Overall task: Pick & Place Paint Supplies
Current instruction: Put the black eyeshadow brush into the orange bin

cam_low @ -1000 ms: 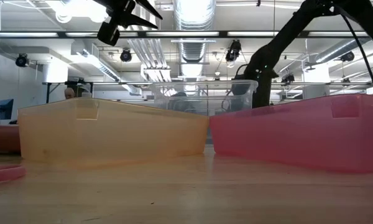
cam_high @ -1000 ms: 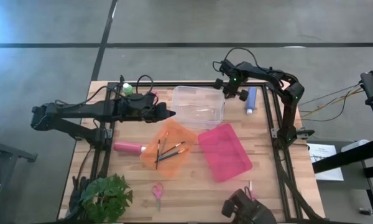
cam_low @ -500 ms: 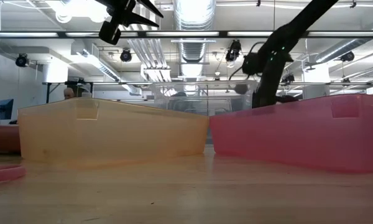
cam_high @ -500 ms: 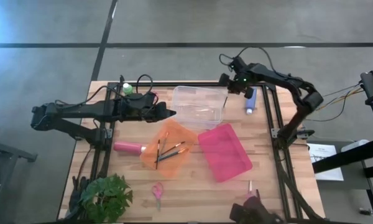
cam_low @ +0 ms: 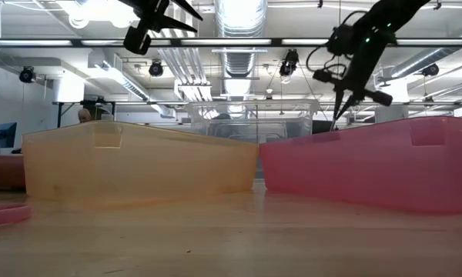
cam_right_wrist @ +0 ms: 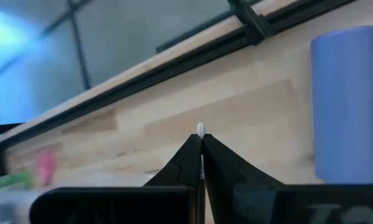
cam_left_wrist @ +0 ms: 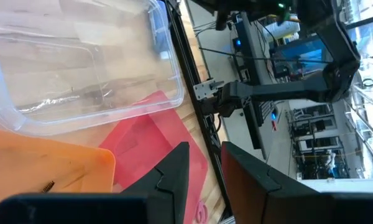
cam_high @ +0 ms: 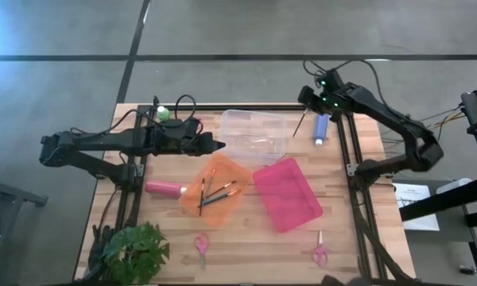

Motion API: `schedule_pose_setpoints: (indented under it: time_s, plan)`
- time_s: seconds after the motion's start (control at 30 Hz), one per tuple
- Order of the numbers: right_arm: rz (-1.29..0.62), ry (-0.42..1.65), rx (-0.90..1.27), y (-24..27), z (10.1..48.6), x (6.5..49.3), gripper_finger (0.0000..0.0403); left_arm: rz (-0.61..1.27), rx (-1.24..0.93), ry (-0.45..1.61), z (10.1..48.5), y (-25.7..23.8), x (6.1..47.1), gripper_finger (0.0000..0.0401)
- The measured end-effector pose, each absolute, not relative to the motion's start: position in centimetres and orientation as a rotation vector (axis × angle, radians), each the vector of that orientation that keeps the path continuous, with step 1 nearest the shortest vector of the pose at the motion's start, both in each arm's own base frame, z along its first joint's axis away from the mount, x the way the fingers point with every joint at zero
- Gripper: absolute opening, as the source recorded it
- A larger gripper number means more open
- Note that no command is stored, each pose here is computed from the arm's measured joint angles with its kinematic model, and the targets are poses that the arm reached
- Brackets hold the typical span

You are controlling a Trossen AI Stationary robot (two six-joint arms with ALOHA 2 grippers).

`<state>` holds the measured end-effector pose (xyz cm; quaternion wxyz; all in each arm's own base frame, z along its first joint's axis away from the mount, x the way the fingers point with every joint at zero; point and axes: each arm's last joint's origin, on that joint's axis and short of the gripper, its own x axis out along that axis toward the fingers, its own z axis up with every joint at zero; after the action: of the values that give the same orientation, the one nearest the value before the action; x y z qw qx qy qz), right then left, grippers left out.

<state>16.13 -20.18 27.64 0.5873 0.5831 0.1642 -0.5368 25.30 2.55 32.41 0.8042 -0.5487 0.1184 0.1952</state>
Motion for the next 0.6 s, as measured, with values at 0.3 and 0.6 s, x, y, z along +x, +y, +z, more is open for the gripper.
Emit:
schedule_pose_setpoints:
  time_s: [0.3,0.6]
  plan:
    - [-1.139,0.338,1.336,-14.0,31.4,12.9,0.0008,0.404,-1.150,0.256,32.6,2.6,25.1,0.0102]
    - [-0.829,0.192,1.503,-7.1,34.3,13.1,0.0008,0.418,-1.126,0.235,32.9,3.3,24.8,0.0102]
